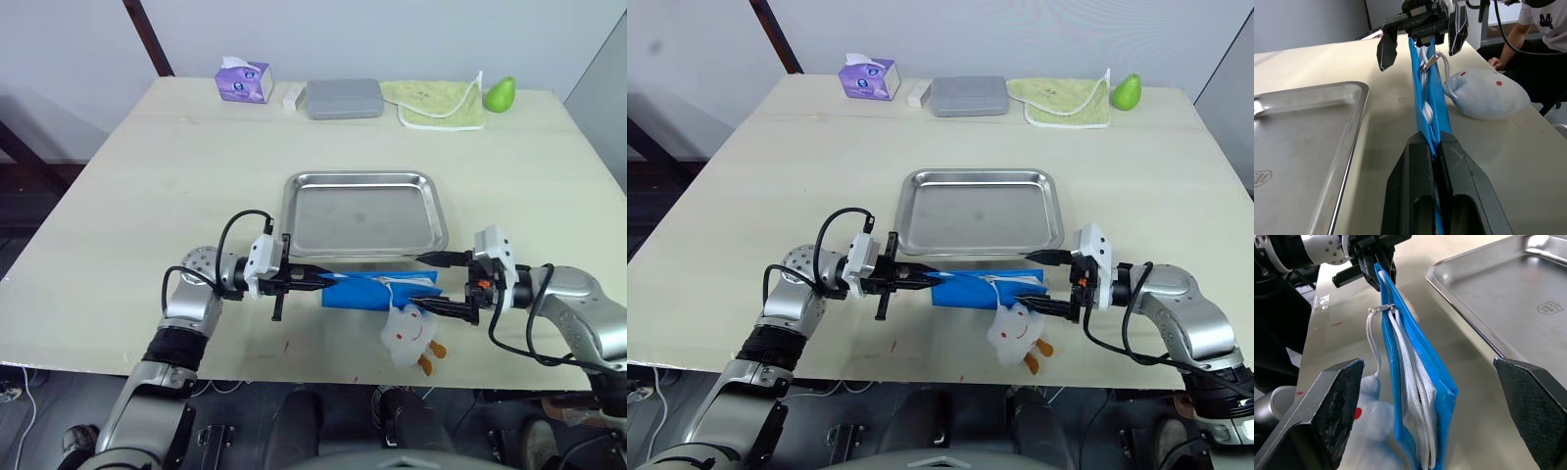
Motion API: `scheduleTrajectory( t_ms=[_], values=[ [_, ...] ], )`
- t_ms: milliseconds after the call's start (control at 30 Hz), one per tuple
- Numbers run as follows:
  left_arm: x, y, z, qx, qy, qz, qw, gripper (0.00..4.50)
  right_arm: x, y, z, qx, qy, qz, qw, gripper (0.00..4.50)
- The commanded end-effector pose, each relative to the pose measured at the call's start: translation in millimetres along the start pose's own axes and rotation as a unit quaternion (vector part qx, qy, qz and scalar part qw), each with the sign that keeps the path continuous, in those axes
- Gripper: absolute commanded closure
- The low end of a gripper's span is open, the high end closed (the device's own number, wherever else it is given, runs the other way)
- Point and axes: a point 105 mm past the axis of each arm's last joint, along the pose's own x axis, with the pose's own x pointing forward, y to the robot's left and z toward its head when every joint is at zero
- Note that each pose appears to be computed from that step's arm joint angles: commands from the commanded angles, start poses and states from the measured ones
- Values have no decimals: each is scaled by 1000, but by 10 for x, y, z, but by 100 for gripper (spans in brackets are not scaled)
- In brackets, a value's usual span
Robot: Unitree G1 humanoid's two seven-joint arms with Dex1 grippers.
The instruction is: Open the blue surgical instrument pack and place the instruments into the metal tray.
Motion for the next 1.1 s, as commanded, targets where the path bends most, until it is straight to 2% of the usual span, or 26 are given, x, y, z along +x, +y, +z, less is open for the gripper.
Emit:
scheduleTrajectory(
  t_ms=[33, 100, 133, 233, 300, 467, 600, 633, 733, 767, 833, 867, 900, 1100],
  values=[
    [-10, -66, -98, -16, 22, -12, 1000, 450, -3, 25, 61, -21, -9, 6, 1000, 112],
    [-2, -66, -98, -16, 22, -13, 1000, 450, -6, 23, 43, -21, -8, 5, 1000, 170],
    [0, -66, -97, -16, 22, -13, 1000, 450, -6, 23, 37, -22, -8, 5, 1000, 217],
    [7, -63, -92, -17, 22, -13, 1000, 450, 1, 26, 15, -24, -6, 6, 1000, 396],
    [9, -62, -88, -17, 22, -13, 1000, 450, 3, 30, 4, -26, -4, 8, 1000, 437],
    [13, -49, -67, -19, 19, -10, 1000, 450, 6, 30, -1, -28, -5, 9, 1000, 437],
    [-46, -4, 95, -79, -32, 6, 996, 450, 3, 23, -5, -32, -4, 10, 999, 437],
    [-70, -8, 117, -87, -33, 7, 996, 382, 1, 23, -4, -33, -3, 10, 999, 450],
    [-206, 2, 169, -104, -34, 26, 994, 270, -7, 18, -3, -35, 0, 12, 999, 450],
    [-294, -3, 203, -116, -36, 37, 992, 211, -11, 11, -1, -36, 0, 12, 999, 450],
    [-450, -40, 263, -136, -34, 50, 989, 123, -18, 2, 0, -36, 2, 12, 999, 450],
    [-514, -59, 291, -143, -33, 57, 988, 105, -23, 0, -1, -37, 2, 12, 999, 450],
    [-583, -74, 324, -149, -32, 66, 986, 8, -29, -3, -1, -37, 3, 12, 999, 450],
    [-821, -172, 463, -169, -25, 101, 980, 8, -66, -20, 3, -38, 4, 12, 999, 450]
  ],
)
